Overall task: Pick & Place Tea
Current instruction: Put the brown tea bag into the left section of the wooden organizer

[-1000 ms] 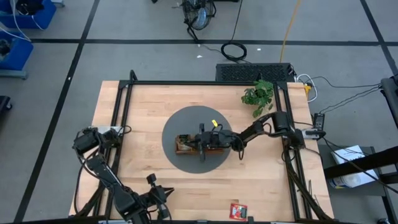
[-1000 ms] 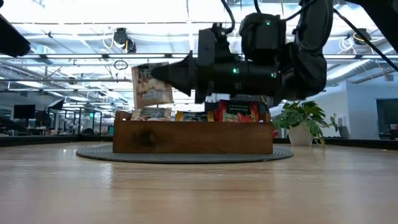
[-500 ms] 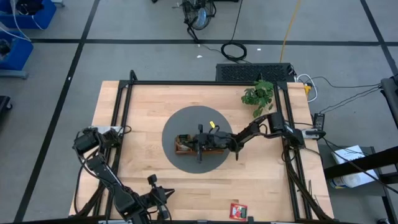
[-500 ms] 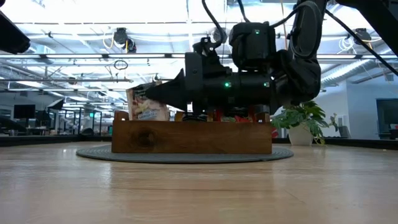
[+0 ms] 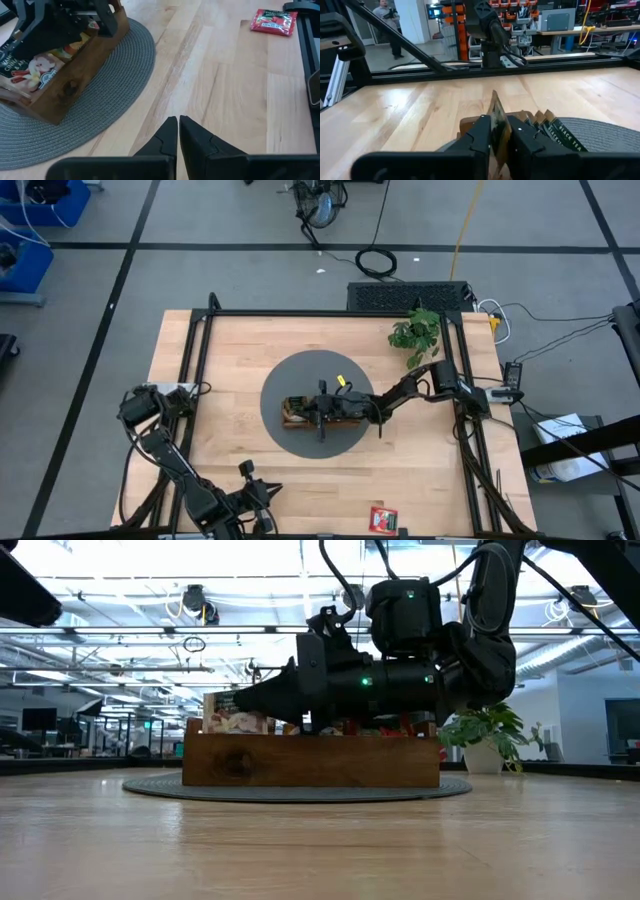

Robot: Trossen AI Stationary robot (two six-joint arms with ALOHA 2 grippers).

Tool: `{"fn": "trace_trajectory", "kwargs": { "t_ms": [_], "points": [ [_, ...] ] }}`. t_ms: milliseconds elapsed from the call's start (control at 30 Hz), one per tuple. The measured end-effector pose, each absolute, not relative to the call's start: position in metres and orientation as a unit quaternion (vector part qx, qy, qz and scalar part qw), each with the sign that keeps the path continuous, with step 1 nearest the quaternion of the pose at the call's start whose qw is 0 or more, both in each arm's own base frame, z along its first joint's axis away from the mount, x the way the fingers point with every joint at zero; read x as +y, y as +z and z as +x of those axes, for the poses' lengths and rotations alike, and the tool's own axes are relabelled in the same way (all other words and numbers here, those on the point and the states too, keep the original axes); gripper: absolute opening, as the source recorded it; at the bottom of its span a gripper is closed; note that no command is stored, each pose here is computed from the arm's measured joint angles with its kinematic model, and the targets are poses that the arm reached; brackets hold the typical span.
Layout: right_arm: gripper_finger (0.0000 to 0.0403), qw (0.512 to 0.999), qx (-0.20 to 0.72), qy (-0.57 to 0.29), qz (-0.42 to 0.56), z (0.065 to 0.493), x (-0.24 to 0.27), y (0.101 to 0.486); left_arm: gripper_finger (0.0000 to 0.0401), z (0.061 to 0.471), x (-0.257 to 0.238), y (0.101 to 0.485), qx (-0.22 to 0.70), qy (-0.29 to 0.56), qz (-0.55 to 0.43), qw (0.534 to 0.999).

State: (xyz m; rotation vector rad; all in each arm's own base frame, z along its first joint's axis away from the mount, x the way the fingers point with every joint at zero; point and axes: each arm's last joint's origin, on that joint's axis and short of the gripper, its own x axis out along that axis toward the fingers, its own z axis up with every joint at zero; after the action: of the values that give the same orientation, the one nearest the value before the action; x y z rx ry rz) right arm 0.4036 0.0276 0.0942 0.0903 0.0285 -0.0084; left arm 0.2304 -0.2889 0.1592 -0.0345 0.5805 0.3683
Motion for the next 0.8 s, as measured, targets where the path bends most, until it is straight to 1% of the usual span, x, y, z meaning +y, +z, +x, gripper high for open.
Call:
{"fn": "trace_trajectory", "kwargs": {
  "t_ms": [133,300,433,500,600,800],
  "points": [
    [0.0073,0.999,0.015,-0.001,0.043,0.403,0.03,0.094,0.0021,0.231,-0.288,0.159,0.285,0.181,-0.016,0.941],
    [0.013,0.999,0.014,-0.003,0.044,0.403,0.03,0.094,0.0004,0.231,-0.289,0.159,0.286,0.18,-0.017,0.941],
    [0.0163,0.999,0.001,-0.013,0.044,0.403,0.03,0.097,0.0017,0.231,-0.289,0.159,0.286,0.18,-0.017,0.941],
    [0.017,0.999,-0.008,-0.011,0.04,0.403,0.031,0.102,0.0024,0.231,-0.289,0.159,0.286,0.18,-0.017,0.941],
    [0.0169,1.0,-0.014,-0.01,0.011,0.403,0.033,0.112,0.0026,0.231,-0.289,0.159,0.287,0.18,-0.019,0.941],
    [0.0156,1.0,0.013,-0.007,-0.015,0.402,0.035,0.125,0.0006,0.231,-0.289,0.159,0.287,0.18,-0.019,0.941]
  ]
}}
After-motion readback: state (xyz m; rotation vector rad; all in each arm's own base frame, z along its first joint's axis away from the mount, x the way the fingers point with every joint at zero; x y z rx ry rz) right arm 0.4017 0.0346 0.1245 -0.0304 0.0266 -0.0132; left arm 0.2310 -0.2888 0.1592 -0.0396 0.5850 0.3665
